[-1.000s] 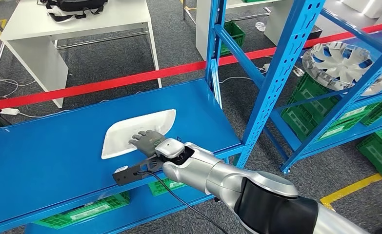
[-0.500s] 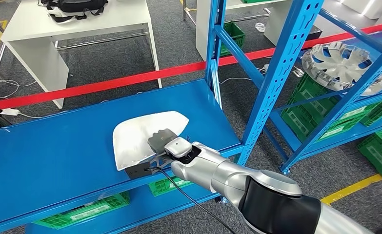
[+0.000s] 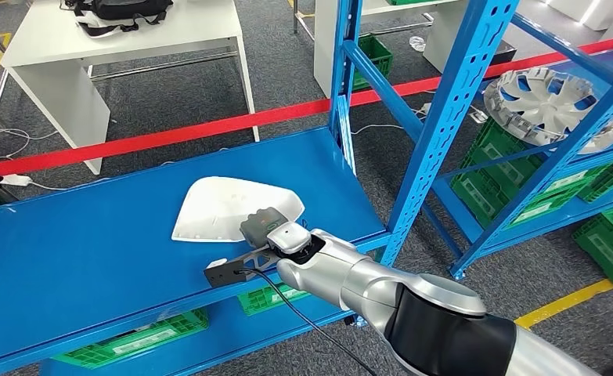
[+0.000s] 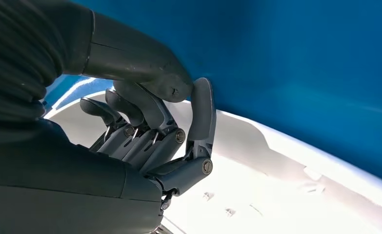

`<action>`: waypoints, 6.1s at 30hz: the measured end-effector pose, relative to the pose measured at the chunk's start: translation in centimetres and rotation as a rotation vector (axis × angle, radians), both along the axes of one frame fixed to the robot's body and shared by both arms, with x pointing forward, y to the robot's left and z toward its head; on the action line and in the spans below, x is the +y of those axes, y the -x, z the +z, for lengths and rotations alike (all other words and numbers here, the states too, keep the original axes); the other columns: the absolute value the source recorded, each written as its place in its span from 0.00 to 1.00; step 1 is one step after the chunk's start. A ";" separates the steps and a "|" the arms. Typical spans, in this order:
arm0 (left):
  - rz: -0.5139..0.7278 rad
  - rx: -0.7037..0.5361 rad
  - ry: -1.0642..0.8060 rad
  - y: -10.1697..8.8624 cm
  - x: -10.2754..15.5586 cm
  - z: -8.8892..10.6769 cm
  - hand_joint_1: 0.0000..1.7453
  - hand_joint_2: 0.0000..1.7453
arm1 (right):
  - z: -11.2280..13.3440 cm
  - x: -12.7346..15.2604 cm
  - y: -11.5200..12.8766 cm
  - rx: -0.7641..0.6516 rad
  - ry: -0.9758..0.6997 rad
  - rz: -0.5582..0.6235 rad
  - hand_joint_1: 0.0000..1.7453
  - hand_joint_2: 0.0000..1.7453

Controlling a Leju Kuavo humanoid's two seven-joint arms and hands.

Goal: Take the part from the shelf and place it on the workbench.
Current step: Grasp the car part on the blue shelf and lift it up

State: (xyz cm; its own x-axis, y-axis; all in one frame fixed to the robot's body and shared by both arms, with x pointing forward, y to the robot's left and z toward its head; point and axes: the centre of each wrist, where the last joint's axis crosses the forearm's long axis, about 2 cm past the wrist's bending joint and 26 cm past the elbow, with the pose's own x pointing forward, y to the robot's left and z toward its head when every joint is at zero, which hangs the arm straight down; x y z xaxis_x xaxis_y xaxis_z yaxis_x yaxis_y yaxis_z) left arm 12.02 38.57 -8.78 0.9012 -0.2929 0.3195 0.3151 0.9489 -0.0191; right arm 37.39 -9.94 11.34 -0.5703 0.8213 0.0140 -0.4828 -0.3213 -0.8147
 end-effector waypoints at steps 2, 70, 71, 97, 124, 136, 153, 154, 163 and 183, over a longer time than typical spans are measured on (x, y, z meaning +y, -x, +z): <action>0.000 0.000 0.000 0.0 0.0 0.0 0.00 0.00 | 0.0 0.0 0.0 -0.001 0.000 -0.001 0.10 1.00; 0.003 -0.015 0.008 -0.7 -1.0 0.0 0.00 0.00 | 4.9 2.5 -1.5 -0.066 -0.213 0.099 0.00 1.00; 0.004 -0.016 0.008 -0.7 -1.1 0.0 0.00 0.00 | 4.9 2.8 -1.4 -0.065 -0.214 0.106 0.00 1.00; 0.002 -0.021 0.010 -1.1 -1.3 0.1 0.00 0.00 | 4.9 4.9 -0.1 -0.057 -0.218 0.161 0.00 1.00; -0.002 -0.037 0.013 -1.5 -1.6 0.2 0.00 0.00 | 3.5 4.7 0.7 0.038 -0.216 0.159 1.00 1.00; 0.004 -0.041 0.022 -1.5 -1.9 0.1 0.00 0.00 | 3.3 4.7 0.8 0.046 -0.202 0.158 1.00 1.00; 0.019 -0.058 0.030 -1.5 -1.8 0.1 0.00 1.00 | 3.4 4.8 0.8 0.033 -0.206 0.155 1.00 1.00; 0.020 -0.059 0.030 -1.5 -1.8 0.1 0.00 1.00 | 3.4 4.8 0.8 0.032 -0.208 0.154 1.00 1.00; 0.076 -0.105 0.057 -1.5 -1.7 0.1 0.00 1.00 | 4.5 4.7 0.0 -0.008 -0.240 0.139 1.00 1.00; 0.055 -0.050 0.040 -1.0 -2.0 0.0 0.00 1.00 | 17.5 7.1 1.4 -0.336 -0.786 0.364 1.00 1.00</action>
